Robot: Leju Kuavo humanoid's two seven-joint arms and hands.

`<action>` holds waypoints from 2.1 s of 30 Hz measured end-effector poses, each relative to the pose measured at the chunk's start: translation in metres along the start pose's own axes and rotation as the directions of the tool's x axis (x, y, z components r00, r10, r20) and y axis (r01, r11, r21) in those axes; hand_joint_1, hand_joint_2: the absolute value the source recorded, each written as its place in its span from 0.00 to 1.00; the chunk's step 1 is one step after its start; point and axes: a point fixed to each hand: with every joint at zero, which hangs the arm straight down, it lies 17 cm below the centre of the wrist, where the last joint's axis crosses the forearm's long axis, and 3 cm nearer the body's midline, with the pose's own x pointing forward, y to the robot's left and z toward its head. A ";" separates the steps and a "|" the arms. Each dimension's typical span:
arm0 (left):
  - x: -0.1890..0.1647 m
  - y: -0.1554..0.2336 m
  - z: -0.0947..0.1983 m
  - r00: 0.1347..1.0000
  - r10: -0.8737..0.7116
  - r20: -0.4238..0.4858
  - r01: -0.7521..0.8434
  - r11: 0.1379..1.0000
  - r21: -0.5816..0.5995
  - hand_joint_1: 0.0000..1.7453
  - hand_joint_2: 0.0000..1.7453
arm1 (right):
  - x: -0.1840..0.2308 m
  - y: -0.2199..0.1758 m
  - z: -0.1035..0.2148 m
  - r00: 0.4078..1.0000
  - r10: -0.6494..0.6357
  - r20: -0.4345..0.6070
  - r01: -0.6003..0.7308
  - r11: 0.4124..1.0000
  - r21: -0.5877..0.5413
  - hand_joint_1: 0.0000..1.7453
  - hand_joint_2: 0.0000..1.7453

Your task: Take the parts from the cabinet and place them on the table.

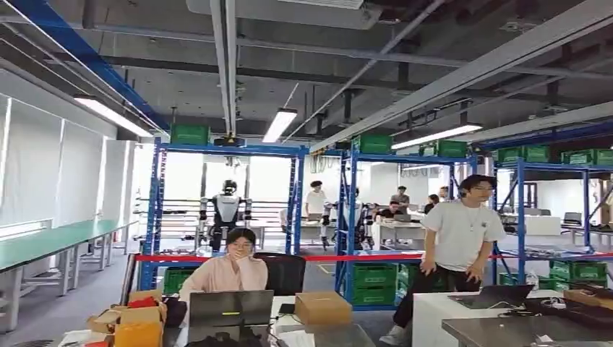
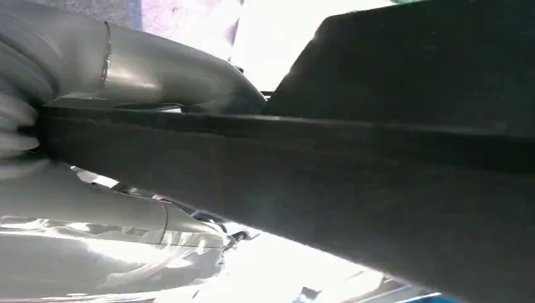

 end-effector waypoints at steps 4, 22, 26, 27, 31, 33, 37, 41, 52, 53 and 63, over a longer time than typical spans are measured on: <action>-0.002 0.000 0.000 1.000 0.000 -0.002 0.000 1.000 0.000 0.00 0.00 | 0.000 -0.001 -0.001 1.000 0.004 0.002 -0.004 1.000 0.002 1.00 1.00; -0.006 0.002 0.001 1.000 -0.001 -0.007 0.001 1.000 0.002 0.00 0.00 | 0.002 0.004 -0.002 1.000 -0.019 0.012 0.019 1.000 0.001 1.00 1.00; 0.000 0.001 0.000 1.000 0.000 0.001 0.000 1.000 0.002 0.00 0.00 | 0.001 0.004 0.000 1.000 -0.023 0.008 0.023 1.000 -0.002 1.00 1.00; 0.000 0.001 0.000 1.000 0.000 0.001 0.000 1.000 0.002 0.00 0.00 | 0.001 0.005 0.000 1.000 -0.024 0.006 0.024 1.000 -0.003 1.00 1.00; 0.000 0.000 0.000 1.000 0.001 0.002 -0.001 1.000 0.001 0.00 0.00 | 0.001 0.004 0.001 1.000 -0.023 0.007 0.023 1.000 -0.005 1.00 1.00; 0.001 -0.001 0.000 1.000 0.001 0.003 -0.001 1.000 -0.001 0.00 0.00 | 0.002 0.004 0.000 1.000 -0.024 0.011 0.024 1.000 -0.006 1.00 1.00; 0.000 0.000 0.000 1.000 0.001 0.001 -0.001 1.000 0.000 0.00 0.00 | 0.003 0.004 0.001 1.000 -0.026 0.013 0.026 1.000 -0.008 1.00 1.00; -0.001 -0.001 0.000 1.000 0.001 0.001 -0.001 1.000 -0.001 0.00 0.00 | 0.003 0.006 0.002 0.999 -0.030 0.015 0.030 1.000 -0.008 1.00 1.00; -0.005 0.000 0.001 1.000 -0.001 -0.004 0.001 1.000 -0.001 0.00 0.00 | 0.004 0.006 0.002 1.000 -0.027 0.014 0.027 1.000 -0.006 1.00 1.00; -0.004 0.000 0.001 1.000 -0.001 -0.003 0.001 1.000 -0.001 0.00 0.00 | 0.004 0.006 0.002 1.000 -0.026 0.016 0.026 1.000 -0.006 1.00 1.00; -0.002 -0.002 0.001 1.000 0.000 0.003 0.000 1.000 -0.004 0.00 0.00 | 0.002 0.004 0.004 1.000 -0.024 0.006 0.025 1.000 -0.014 1.00 1.00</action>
